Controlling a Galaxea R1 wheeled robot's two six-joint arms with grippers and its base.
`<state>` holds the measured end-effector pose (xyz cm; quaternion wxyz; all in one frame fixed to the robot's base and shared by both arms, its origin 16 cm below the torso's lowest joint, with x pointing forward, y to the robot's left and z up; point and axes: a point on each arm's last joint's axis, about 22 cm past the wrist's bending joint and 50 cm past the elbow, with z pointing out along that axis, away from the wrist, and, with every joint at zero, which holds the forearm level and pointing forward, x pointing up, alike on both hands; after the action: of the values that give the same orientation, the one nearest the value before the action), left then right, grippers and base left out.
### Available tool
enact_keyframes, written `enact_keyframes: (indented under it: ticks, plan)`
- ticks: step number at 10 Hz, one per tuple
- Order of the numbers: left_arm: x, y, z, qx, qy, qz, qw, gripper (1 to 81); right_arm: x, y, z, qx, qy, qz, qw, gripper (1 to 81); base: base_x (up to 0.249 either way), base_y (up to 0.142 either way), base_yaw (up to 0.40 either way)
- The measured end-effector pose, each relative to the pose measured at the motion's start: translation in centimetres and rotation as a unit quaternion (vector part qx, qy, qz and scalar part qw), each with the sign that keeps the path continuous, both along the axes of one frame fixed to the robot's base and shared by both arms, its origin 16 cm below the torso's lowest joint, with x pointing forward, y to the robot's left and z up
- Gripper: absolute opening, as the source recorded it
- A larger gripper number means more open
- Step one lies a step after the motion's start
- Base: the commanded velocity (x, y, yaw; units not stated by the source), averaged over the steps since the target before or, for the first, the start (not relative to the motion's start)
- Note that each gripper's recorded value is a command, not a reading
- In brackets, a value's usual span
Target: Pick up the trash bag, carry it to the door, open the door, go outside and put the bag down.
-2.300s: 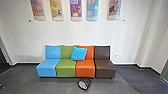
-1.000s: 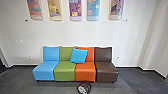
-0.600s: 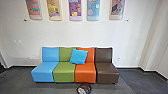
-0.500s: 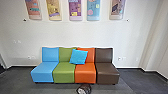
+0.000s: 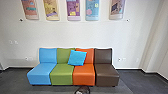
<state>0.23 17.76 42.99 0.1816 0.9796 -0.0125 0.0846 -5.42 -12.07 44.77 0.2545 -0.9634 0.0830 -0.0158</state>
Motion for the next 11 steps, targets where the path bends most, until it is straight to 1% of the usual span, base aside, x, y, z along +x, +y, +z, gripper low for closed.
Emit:
enact_keyframes:
  ticks: [2,5,7,11]
  plan:
    - [-0.18,0.00,-0.01,0.000,0.002,0.000,1.0000,81.1,0.01,0.00,0.00,0.000,0.000,0.000,1.0000,81.1,0.132,-0.072,0.000]
    - [-0.16,-0.13,0.01,-0.001,0.002,0.000,1.0000,81.1,0.03,-0.25,-0.05,-0.002,0.000,0.001,1.0000,81.1,0.133,0.000,0.000]
    - [-0.42,0.29,-0.04,0.001,0.003,0.000,1.0000,81.1,-0.03,-0.35,-0.09,-0.003,0.000,0.000,1.0000,81.1,0.133,0.000,0.000]
    - [-0.24,0.33,-0.04,0.002,0.003,0.000,1.0000,81.1,0.18,-0.34,-0.11,-0.003,0.000,0.001,1.0000,81.1,0.133,0.000,0.000]
